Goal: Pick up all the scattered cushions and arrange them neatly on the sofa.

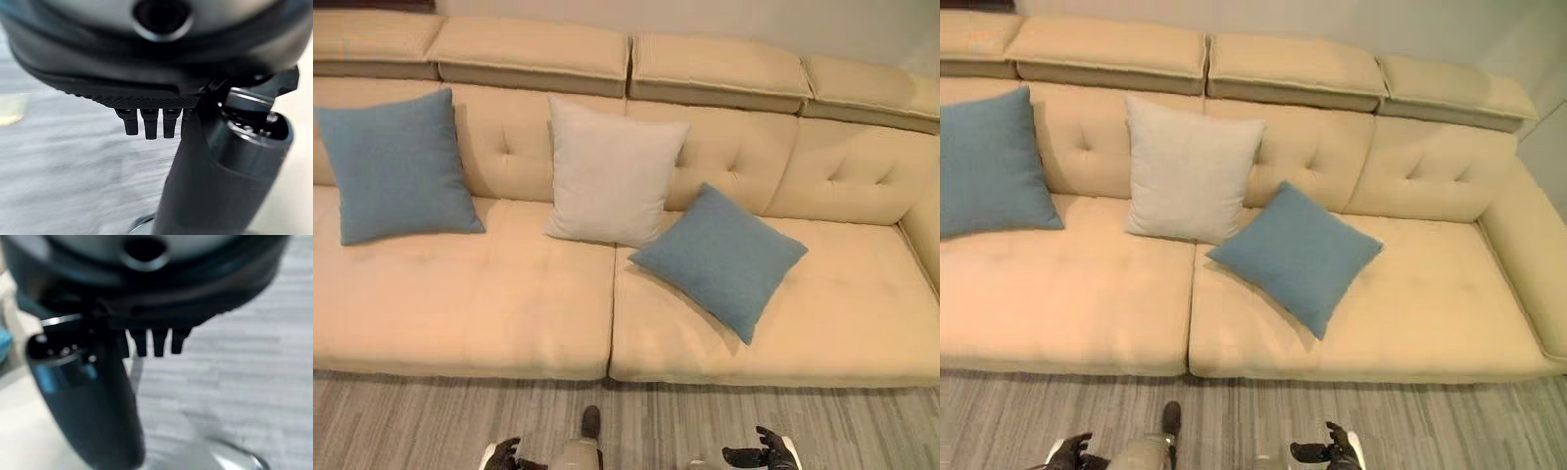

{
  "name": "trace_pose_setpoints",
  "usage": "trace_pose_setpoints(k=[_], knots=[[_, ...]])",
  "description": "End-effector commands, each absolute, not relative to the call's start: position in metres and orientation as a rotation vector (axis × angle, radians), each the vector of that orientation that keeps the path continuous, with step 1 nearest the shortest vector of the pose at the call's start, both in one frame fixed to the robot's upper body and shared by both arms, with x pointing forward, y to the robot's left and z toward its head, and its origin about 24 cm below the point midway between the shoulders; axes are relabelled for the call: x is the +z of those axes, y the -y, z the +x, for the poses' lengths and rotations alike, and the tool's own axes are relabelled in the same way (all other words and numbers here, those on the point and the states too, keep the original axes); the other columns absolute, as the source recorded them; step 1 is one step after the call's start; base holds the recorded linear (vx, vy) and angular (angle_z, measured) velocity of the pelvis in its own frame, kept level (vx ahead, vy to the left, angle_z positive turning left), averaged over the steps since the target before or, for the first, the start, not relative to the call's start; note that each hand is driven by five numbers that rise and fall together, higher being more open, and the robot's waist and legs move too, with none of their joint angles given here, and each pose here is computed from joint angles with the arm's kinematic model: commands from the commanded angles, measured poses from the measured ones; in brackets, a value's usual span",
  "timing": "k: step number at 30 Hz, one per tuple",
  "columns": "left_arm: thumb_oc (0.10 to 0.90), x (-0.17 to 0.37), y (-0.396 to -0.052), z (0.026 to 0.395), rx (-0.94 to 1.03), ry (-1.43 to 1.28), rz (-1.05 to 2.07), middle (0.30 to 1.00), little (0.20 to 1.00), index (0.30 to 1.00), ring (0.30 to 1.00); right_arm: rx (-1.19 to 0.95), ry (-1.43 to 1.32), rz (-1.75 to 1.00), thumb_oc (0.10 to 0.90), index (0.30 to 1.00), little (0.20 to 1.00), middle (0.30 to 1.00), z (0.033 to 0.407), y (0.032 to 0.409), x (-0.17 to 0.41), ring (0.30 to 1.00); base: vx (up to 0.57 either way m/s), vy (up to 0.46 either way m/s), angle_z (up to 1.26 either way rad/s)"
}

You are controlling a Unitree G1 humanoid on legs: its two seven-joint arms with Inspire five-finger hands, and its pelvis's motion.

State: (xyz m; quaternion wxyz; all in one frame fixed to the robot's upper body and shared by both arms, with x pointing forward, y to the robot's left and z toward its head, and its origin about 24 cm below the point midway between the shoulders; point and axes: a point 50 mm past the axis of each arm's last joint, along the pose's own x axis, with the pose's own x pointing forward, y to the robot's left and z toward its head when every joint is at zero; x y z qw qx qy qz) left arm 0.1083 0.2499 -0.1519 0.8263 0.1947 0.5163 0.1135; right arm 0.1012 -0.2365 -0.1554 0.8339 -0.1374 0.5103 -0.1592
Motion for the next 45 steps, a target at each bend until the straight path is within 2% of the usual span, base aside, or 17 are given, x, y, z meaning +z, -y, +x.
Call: trace_pose_setpoints(k=[1, 11, 14, 15, 19, 23, 26, 28, 30, 32, 34, 35, 41, 42, 45], knots=[[0.800, -0.144, -0.265, 0.115, 0.277, -1.043, 0.469, 0.900, 0.900, 0.900, 0.900, -0.387, -1.059, -0.323, 0.800, 0.900, 0.900, 0.900, 0.094, 0.257, -0.150, 0.900, 0.28, 0.148, -0.25], [0.800, -0.145, -0.264, 0.112, 0.322, -1.046, 0.428, 0.900, 0.900, 0.900, 0.900, -0.480, -0.906, -0.333, 0.800, 0.900, 0.900, 0.900, 0.114, 0.267, -0.134, 0.900, 0.21, -0.036, -0.04], [0.800, -0.150, -0.259, 0.101, 0.301, -1.090, 0.459, 0.900, 0.900, 0.900, 0.900, -0.656, -0.905, -0.214, 0.800, 0.900, 0.900, 0.900, 0.099, 0.270, -0.136, 0.900, 0.21, -0.077, 0.11], [0.800, -0.151, -0.258, 0.101, 0.300, -1.091, 0.459, 0.900, 0.900, 0.900, 0.900, -0.656, -0.905, -0.214, 0.800, 0.900, 0.900, 0.900, 0.098, 0.270, -0.136, 0.900, 0.24, -0.077, 0.21], [0.800, -0.156, -0.261, 0.074, 0.405, -1.154, 0.364, 0.900, 0.900, 0.900, 0.900, -0.914, -0.833, 0.057, 0.800, 0.900, 0.900, 0.900, 0.079, 0.287, -0.131, 0.900, 0.33, -0.160, -0.03], [0.800, -0.150, -0.274, 0.074, 0.527, -1.103, 0.266, 0.900, 0.900, 0.900, 0.900, -0.970, -0.665, 0.160, 0.800, 0.900, 0.900, 0.900, 0.092, 0.304, -0.113, 0.900, 0.18, -0.148, 0.00], [0.800, -0.130, -0.290, 0.106, 0.677, -0.867, 0.122, 0.900, 0.900, 0.900, 0.900, -0.975, -0.451, 0.181, 0.800, 0.900, 0.900, 0.900, 0.117, 0.320, -0.082, 0.900, 0.03, -0.156, 0.09], [0.800, -0.126, -0.292, 0.114, 0.682, -0.828, 0.120, 0.900, 0.900, 0.900, 0.900, -0.993, -0.435, 0.182, 0.800, 0.900, 0.900, 0.900, 0.121, 0.325, -0.079, 0.900, 0.03, -0.083, 0.18], [0.800, -0.103, -0.297, 0.145, 0.670, -0.643, 0.101, 0.900, 0.900, 0.900, 0.900, -0.947, -0.340, 0.183, 0.800, 0.900, 0.900, 0.900, 0.145, 0.325, -0.063, 0.900, 0.11, 0.008, 0.13], [0.800, -0.093, -0.300, 0.154, 0.674, -0.580, 0.097, 0.900, 0.900, 0.900, 0.900, -0.918, -0.311, 0.171, 0.800, 0.900, 0.900, 0.900, 0.157, 0.324, -0.056, 0.900, 0.13, 0.078, 0.19], [0.800, -0.075, -0.302, 0.173, 0.648, -0.471, 0.095, 0.900, 0.900, 0.900, 0.900, -0.885, -0.258, 0.176, 0.800, 0.900, 0.900, 0.900, 0.175, 0.323, -0.045, 0.900, 0.16, 0.109, -0.09], [0.800, -0.052, -0.306, 0.196, 0.616, -0.341, 0.085, 0.900, 0.900, 0.900, 0.900, -0.861, -0.226, 0.196, 0.800, 0.900, 0.900, 0.900, 0.187, 0.325, -0.038, 0.900, 0.06, 0.059, -0.11], [0.800, 0.009, -0.305, 0.241, 0.494, -0.085, 0.189, 0.900, 0.900, 0.900, 0.900, -0.749, -0.230, 0.159, 0.800, 0.900, 0.900, 0.900, 0.209, 0.319, -0.031, 0.900, 0.12, 0.072, -0.03], [0.800, 0.024, -0.300, 0.253, 0.446, -0.032, 0.222, 0.900, 0.900, 0.900, 0.900, -0.716, -0.224, 0.281, 0.800, 0.900, 0.900, 0.900, 0.214, 0.310, -0.035, 0.900, 0.14, 0.072, -0.09], [0.800, 0.040, -0.294, 0.268, 0.412, 0.019, 0.291, 0.900, 0.900, 0.900, 0.900, -0.697, -0.217, 0.401, 0.800, 0.900, 0.900, 0.900, 0.214, 0.301, -0.041, 0.900, 0.12, 0.050, -0.14]])
